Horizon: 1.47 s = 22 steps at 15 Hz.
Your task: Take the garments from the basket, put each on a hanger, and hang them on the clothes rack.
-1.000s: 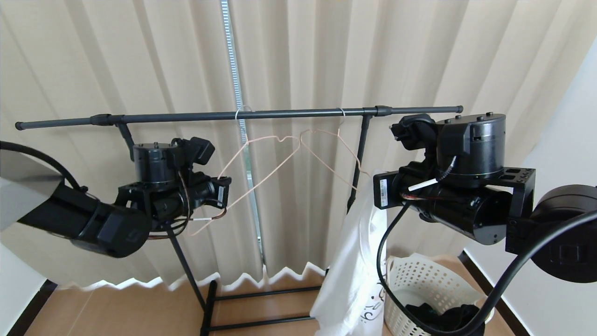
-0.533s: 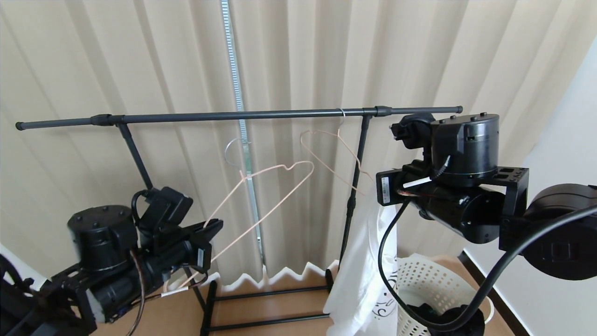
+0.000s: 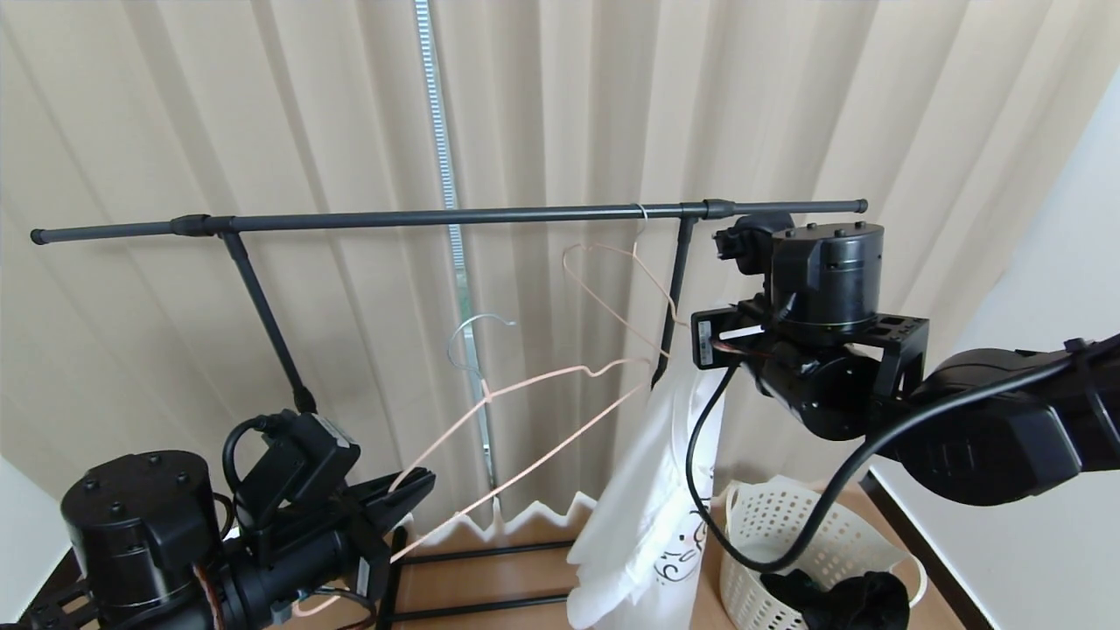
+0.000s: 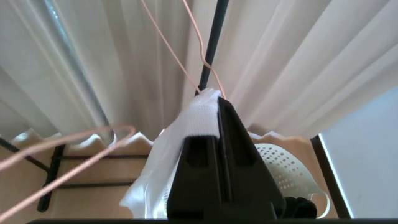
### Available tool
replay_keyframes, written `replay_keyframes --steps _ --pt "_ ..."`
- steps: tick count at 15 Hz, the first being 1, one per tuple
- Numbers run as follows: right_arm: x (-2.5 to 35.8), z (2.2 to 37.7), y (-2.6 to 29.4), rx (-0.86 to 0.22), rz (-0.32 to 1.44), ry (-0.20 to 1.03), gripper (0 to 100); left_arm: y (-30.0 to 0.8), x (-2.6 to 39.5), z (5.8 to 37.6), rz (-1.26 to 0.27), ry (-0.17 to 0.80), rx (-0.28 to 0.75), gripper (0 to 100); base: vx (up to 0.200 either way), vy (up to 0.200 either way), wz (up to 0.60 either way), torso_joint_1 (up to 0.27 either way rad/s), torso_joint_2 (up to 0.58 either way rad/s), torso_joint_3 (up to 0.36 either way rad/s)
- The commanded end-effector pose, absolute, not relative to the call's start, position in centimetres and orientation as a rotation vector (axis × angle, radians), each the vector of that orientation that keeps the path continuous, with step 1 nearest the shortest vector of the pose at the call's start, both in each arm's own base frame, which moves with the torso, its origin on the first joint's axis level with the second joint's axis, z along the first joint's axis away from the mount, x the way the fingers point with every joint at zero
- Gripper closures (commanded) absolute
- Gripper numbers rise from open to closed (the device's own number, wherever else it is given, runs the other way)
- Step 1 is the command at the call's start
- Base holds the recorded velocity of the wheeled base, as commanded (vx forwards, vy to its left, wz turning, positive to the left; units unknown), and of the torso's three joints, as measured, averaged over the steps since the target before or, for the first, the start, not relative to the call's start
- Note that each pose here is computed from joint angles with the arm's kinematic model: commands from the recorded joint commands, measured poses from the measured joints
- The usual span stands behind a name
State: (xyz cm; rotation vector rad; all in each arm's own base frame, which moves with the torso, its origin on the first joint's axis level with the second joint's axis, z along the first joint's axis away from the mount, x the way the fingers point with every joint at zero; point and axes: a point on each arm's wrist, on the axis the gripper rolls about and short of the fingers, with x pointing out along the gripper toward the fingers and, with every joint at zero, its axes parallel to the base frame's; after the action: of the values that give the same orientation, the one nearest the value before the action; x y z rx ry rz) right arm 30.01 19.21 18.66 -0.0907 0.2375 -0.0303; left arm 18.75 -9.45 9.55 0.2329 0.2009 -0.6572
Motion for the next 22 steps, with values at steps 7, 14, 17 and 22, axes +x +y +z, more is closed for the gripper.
replay_keyframes --steps 7,14,17,22 --pt "32.7 16.2 19.4 -0.113 -0.080 0.226 100 -9.4 18.1 9.4 -0.717 0.224 0.186 100 0.000 0.000 0.00 0.000 0.00 0.000" --pt "32.3 16.5 19.9 -0.089 -0.061 0.191 100 -10.6 17.5 9.2 -0.789 0.252 0.125 100 0.000 0.000 0.00 0.000 0.00 0.000" --pt "31.8 16.3 20.2 -0.092 -0.048 0.194 100 -10.9 17.6 9.3 -0.788 0.260 0.091 100 0.000 0.000 0.00 0.000 0.00 0.000" --pt "31.8 16.2 20.3 -0.094 -0.045 0.197 100 -11.0 18.4 9.2 -0.745 0.260 0.090 100 0.000 0.000 0.00 0.000 0.00 0.000"
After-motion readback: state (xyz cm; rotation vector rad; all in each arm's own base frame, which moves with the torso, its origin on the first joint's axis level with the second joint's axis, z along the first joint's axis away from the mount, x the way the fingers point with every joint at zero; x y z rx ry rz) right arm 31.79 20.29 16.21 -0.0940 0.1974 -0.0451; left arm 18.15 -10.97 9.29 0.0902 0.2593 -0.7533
